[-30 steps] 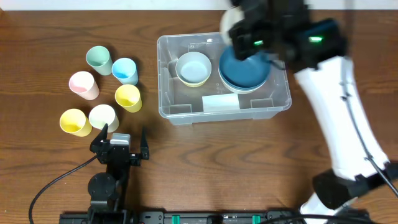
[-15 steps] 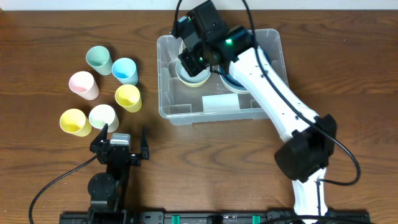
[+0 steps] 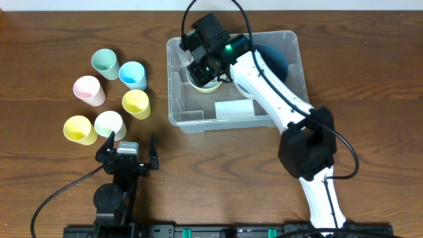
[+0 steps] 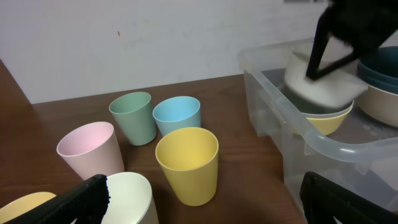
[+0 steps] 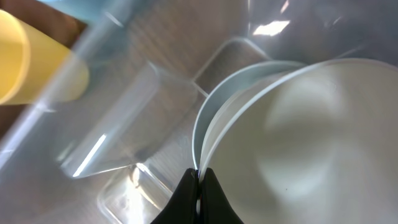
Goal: Pack container
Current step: 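Carry the second white bowl into the bin and stack it, then withdraw the right gripper to the right side, then move the left gripper to the yellow cup and grasp it, then carry the yellow cup with the left gripper into the bin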
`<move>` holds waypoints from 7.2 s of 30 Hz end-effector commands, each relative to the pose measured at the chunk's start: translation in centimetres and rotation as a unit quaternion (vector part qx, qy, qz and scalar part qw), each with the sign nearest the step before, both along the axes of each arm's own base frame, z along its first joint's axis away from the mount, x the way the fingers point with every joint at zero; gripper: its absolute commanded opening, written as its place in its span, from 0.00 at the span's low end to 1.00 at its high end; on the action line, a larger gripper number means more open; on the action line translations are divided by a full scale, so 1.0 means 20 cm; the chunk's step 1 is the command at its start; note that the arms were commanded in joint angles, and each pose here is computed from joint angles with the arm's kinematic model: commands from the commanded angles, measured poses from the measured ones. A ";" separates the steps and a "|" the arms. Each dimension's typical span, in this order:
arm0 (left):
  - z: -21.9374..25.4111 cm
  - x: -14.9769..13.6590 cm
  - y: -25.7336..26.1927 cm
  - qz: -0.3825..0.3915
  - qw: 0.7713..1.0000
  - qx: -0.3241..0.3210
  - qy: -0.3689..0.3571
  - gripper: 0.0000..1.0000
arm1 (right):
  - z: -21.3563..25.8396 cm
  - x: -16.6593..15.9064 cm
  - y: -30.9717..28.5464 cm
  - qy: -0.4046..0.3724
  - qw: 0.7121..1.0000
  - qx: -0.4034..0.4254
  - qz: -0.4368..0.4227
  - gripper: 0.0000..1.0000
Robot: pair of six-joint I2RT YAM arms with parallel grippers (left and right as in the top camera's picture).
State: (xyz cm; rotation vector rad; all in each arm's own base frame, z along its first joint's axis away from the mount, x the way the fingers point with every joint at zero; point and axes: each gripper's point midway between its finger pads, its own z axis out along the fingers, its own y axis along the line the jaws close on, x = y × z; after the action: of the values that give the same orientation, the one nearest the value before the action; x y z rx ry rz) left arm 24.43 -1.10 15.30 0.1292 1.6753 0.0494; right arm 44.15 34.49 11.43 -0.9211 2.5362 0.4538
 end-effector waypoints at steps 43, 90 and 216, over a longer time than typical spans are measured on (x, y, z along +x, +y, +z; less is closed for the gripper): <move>-0.08 0.00 0.02 0.009 1.000 -0.003 0.023 0.98 | 0.97 -0.17 -1.75 -0.033 0.871 -0.040 -0.488 0.80; -0.02 -0.03 -0.04 0.004 0.982 -0.183 0.040 0.98 | 0.06 -0.64 -2.81 0.143 0.570 -0.024 -0.809 0.99; 0.59 0.51 -0.72 -0.131 0.883 -0.151 0.424 0.06 | 0.06 -0.64 -2.81 0.143 0.570 -0.024 -0.809 0.99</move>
State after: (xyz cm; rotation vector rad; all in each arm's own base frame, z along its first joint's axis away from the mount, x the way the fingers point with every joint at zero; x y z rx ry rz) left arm 33.85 -12.95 28.62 0.1281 2.4592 -0.5153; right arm 31.55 -21.63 12.68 1.6383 2.4142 -0.1166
